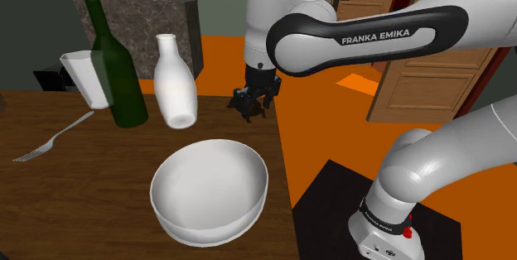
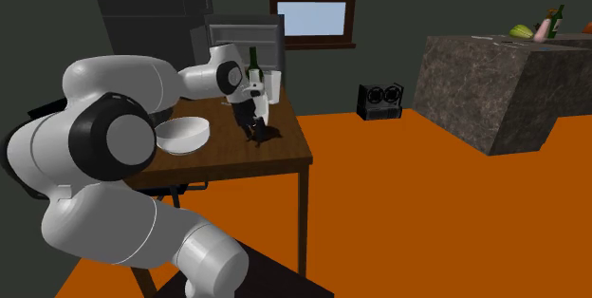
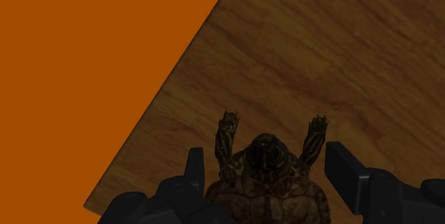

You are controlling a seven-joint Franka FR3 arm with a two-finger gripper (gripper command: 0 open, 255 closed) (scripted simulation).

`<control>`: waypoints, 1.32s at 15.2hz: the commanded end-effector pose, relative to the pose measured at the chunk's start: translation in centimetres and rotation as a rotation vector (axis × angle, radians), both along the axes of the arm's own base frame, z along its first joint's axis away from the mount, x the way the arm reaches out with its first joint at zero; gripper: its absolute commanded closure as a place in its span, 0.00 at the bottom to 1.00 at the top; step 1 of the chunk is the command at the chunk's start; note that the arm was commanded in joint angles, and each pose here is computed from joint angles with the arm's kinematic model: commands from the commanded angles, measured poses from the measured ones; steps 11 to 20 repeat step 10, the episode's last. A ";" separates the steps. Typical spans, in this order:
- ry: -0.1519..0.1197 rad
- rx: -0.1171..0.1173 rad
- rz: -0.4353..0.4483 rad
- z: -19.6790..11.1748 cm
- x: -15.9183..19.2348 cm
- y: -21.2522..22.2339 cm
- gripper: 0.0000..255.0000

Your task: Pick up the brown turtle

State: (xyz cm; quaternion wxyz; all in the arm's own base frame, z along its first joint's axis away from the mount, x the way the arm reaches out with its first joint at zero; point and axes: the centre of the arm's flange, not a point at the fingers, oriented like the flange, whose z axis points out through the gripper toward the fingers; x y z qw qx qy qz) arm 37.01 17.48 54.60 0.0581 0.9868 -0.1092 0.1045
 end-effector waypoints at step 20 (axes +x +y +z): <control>0.000 0.000 0.000 4.9 0.1 0.1 1.00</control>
